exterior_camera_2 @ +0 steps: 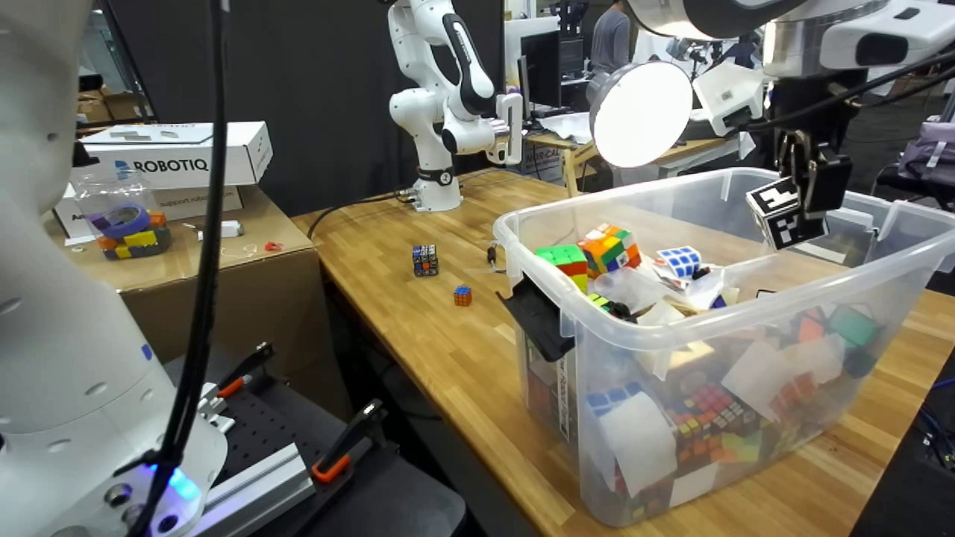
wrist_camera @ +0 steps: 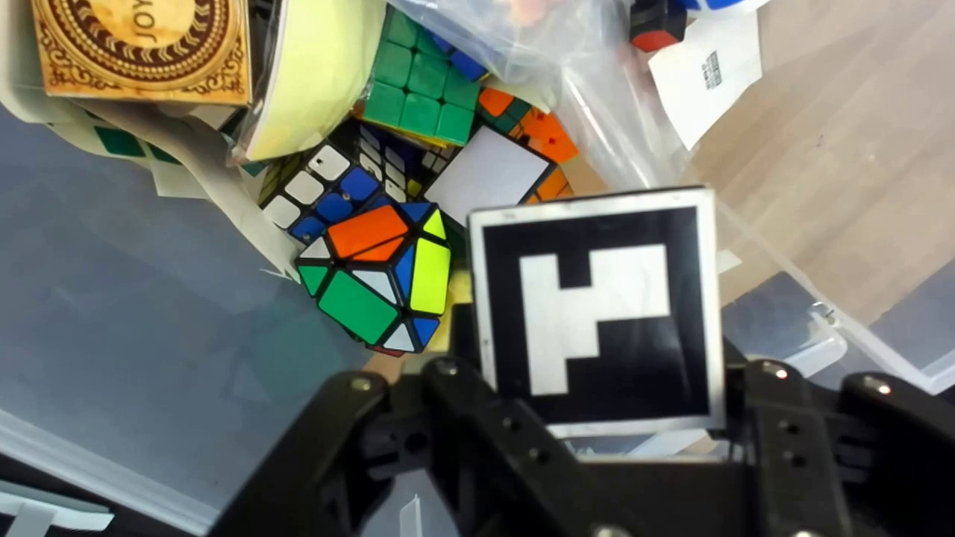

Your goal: Put the black and white thing in the storage box

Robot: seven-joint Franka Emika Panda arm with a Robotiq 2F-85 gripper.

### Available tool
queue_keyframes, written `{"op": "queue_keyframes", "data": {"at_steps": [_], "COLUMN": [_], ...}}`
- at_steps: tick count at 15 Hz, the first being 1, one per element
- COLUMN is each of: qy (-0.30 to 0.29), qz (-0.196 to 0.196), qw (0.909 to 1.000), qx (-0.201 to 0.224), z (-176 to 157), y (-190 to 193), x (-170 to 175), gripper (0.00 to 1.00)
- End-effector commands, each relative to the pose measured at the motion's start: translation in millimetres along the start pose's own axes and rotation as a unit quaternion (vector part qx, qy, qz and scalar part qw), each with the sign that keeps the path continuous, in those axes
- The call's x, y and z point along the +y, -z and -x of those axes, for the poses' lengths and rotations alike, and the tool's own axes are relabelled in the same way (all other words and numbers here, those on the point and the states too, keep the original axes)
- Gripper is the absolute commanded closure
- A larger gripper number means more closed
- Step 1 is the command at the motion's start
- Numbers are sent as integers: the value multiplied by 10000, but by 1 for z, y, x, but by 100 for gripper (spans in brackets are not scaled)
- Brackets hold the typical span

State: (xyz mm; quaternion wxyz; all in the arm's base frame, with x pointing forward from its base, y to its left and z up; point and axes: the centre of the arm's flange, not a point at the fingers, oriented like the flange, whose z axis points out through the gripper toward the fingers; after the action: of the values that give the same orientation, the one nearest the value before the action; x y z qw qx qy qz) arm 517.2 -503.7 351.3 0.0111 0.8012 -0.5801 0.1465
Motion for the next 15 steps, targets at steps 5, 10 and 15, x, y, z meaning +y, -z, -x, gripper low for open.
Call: {"op": "queue_keyframes", "data": {"at_steps": [5,10,15], "qy": [-117,-204,-198], "qz": [101,84,93], "qw": [9999,9996,9994], "qx": [-64,-201,-271], "z": [-23,-23,-16], "y": [-9,1,9], "x": [-20,-18,-2], "gripper": [43,0,0]}}
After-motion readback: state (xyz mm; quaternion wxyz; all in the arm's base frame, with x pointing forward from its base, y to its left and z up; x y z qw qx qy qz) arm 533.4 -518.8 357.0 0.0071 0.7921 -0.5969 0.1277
